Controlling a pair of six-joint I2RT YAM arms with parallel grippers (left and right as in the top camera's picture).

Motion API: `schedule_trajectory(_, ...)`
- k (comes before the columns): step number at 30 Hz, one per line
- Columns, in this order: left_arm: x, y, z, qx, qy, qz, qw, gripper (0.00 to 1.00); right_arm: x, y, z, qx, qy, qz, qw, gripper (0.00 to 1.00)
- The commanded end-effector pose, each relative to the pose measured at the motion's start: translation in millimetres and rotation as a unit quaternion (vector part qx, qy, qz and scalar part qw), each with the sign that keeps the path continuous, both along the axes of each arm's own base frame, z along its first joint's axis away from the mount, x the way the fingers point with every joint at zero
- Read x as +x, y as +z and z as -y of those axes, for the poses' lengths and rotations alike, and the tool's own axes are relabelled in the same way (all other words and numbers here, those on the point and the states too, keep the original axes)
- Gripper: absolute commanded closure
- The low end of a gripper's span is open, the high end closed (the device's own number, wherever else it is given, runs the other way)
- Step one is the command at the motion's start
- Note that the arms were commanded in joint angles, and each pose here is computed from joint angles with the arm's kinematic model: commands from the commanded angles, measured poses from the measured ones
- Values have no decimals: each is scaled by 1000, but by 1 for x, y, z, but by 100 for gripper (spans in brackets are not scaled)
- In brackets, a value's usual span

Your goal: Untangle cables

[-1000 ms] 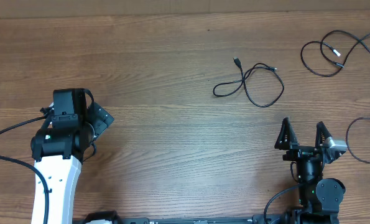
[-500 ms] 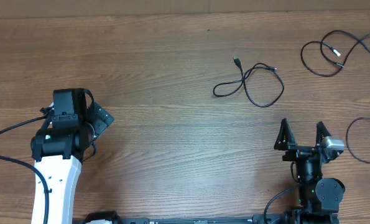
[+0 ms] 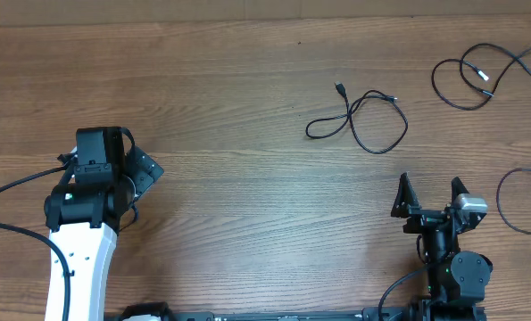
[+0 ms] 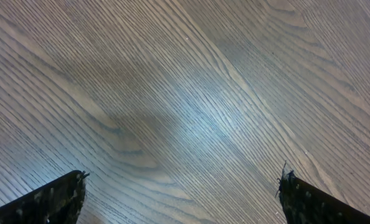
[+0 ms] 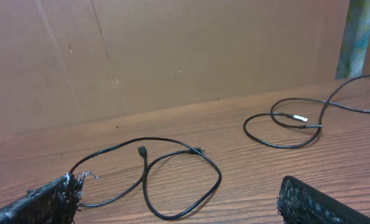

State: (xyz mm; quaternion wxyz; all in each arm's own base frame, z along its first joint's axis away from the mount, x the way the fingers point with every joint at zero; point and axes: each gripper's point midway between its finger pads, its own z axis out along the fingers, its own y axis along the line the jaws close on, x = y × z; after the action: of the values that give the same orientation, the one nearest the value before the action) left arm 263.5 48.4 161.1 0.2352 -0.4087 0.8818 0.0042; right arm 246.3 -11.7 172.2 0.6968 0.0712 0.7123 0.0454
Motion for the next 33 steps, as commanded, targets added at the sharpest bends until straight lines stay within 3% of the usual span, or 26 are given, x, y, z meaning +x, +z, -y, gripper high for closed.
schedule_trajectory(1, 1, 5, -5, 8, 11, 7, 1000, 1, 0, -2, 0, -5, 1, 2, 1000, 0)
schedule_trajectory(16, -2, 16, -3, 9, 8, 31, 999, 1, 0, -2, 0, -5, 1, 2, 1000, 0)
schedule_trajectory(22, -19, 62, 0, 19, -2, 124, 992, 1, 0, -2, 0, -5, 1, 2, 1000, 0)
schedule_trajectory(33, -84, 132, 16, 32, -45, 294, 954, 1, 0, -2, 0, -5, 1, 2, 1000, 0)
